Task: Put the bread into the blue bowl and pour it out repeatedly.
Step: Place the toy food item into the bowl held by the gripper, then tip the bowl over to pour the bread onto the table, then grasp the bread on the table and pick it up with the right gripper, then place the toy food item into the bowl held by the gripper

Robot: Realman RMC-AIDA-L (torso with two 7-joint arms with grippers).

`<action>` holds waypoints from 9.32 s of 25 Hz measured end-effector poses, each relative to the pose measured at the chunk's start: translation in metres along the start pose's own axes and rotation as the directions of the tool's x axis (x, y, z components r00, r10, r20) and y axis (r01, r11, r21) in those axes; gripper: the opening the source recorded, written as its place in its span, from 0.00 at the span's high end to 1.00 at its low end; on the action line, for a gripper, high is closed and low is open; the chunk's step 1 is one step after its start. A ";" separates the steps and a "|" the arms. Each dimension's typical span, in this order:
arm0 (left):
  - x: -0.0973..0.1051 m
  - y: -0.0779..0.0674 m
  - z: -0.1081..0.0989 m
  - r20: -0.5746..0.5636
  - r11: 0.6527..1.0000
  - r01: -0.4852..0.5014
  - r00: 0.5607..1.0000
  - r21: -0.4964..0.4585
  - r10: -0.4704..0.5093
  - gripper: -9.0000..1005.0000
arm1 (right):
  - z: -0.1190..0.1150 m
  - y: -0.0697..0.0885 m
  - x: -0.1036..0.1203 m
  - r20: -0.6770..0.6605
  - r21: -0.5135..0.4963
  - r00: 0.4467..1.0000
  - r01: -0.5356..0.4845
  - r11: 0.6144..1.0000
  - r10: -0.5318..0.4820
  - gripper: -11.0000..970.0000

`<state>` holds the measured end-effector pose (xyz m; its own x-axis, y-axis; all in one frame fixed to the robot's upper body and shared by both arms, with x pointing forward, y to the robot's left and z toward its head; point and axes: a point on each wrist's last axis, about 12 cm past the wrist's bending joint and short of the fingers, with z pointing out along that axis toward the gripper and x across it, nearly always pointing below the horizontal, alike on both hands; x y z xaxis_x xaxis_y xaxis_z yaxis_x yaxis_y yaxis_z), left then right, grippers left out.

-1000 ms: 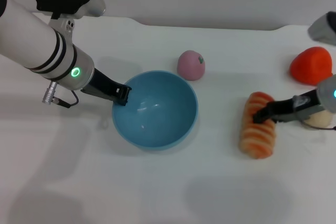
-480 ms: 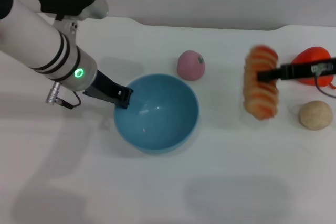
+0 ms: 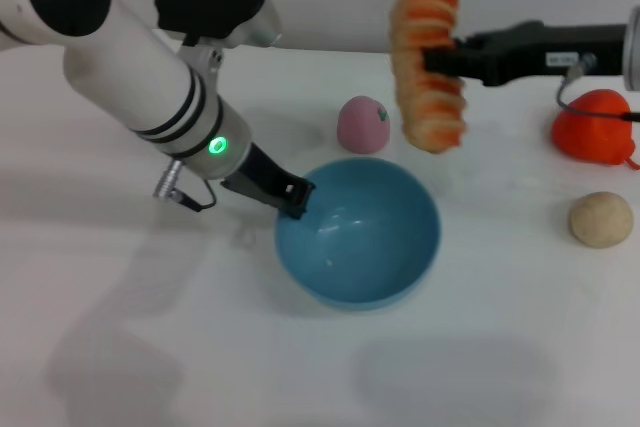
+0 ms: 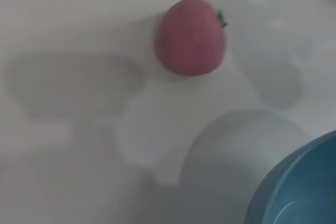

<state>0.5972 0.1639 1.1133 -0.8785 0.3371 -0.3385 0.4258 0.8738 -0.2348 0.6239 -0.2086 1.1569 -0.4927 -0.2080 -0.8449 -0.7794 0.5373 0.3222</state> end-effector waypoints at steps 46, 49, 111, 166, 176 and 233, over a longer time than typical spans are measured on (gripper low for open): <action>-0.014 -0.005 -0.002 0.069 0.999 0.019 0.997 0.037 -0.022 0.99 | -0.016 0.003 0.025 0.095 0.050 0.994 0.047 0.998 -0.051 0.48; -0.016 -0.003 -0.002 0.094 0.999 0.020 0.995 0.030 -0.022 0.99 | -0.039 -0.011 0.035 0.160 0.110 0.987 -0.041 0.993 0.023 0.48; -0.034 -0.028 0.037 0.651 0.924 -0.261 0.656 -0.279 0.382 0.99 | -0.118 -0.041 0.115 0.120 0.183 0.878 -0.479 0.859 0.464 0.47; -0.022 0.050 -0.040 0.356 0.989 0.139 0.928 -0.052 -0.112 0.99 | 0.026 0.040 0.101 -0.838 0.020 0.545 0.012 1.000 0.010 0.49; -0.023 0.050 -0.040 0.362 0.989 0.139 0.926 -0.054 -0.111 0.99 | 0.033 0.040 0.100 -0.840 0.034 0.543 0.018 0.999 0.019 0.49; 0.001 0.031 -0.025 0.130 0.999 0.023 0.991 -0.025 -0.019 0.99 | -0.041 0.046 -0.013 -0.138 -0.074 0.986 0.084 0.994 -0.094 0.86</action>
<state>0.6042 0.1998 1.1288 -0.8510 0.2717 -0.4494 0.4000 0.8899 -0.2194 0.5785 -0.2141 1.2003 -0.4662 -0.3685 -0.8043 -0.8447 0.4556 0.2809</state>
